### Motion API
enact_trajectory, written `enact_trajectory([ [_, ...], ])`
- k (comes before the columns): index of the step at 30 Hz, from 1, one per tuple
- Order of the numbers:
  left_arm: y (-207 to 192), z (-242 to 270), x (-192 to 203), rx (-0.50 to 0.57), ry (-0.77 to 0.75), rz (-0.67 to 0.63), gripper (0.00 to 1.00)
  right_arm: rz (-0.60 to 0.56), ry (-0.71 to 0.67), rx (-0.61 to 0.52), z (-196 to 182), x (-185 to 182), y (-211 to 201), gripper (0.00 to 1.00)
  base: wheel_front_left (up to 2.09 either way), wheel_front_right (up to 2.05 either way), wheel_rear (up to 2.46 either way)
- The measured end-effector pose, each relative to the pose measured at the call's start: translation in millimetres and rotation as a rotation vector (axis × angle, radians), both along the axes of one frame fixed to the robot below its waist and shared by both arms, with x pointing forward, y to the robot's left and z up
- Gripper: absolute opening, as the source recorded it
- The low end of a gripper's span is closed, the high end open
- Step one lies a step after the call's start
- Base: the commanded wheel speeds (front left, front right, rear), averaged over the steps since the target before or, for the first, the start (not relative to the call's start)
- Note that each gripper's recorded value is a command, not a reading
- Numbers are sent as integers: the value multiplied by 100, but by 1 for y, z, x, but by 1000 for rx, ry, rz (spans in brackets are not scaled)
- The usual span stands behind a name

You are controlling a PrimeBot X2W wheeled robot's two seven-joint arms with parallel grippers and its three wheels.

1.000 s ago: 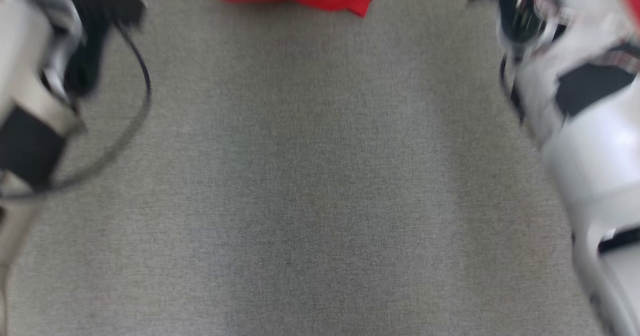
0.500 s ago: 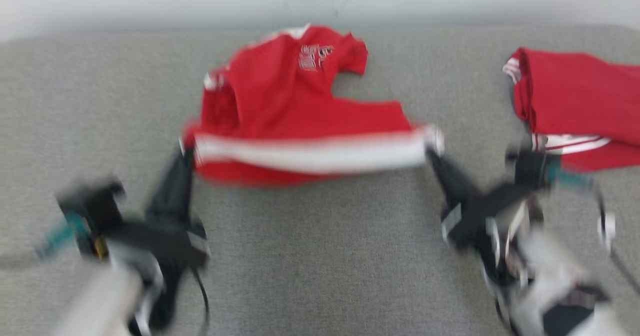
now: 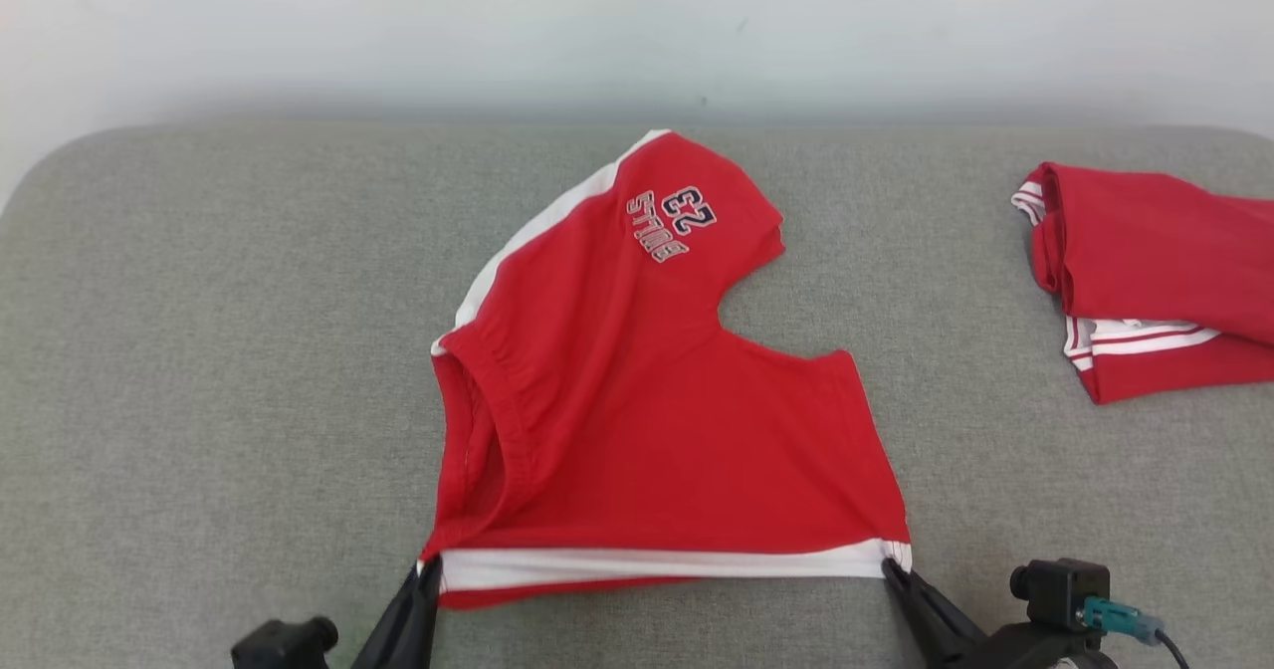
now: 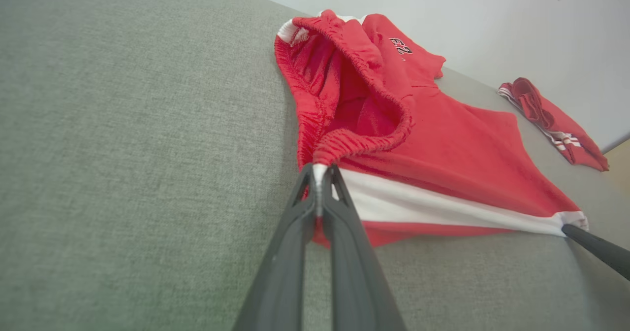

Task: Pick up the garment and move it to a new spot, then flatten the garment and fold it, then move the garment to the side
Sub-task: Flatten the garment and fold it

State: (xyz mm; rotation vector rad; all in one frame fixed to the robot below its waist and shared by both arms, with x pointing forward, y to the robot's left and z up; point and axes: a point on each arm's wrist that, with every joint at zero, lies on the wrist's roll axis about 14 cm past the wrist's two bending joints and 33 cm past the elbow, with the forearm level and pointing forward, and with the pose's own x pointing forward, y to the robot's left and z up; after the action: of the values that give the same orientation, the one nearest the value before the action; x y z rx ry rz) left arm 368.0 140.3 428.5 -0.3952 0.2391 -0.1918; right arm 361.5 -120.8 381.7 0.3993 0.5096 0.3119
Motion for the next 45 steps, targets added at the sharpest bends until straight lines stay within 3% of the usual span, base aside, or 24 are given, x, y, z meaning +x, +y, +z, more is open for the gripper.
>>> enact_trajectory([
  [17, 1, -11, -23, 60, 0, 12, 0, -23, -18, -23, 4, -17, 1, 0, 0, 0, 0],
  [25, -3, 16, -17, 63, -95, -1, 0, -37, -94, 1, 32, -7, 0, 0, 0, 0, 0],
  [33, -20, 106, 53, 169, -338, -153, 0, -3, -275, -10, 111, 65, -2, 0, 0, 0, 0],
  [40, -30, 212, 142, -60, -407, -210, 0, -16, -412, 45, 202, 164, 2, 0, 0, 0, 0],
  [45, -33, 255, 199, 23, -448, -253, 0, -25, -452, 38, 248, 230, 6, 0, 0, 0, 0],
])
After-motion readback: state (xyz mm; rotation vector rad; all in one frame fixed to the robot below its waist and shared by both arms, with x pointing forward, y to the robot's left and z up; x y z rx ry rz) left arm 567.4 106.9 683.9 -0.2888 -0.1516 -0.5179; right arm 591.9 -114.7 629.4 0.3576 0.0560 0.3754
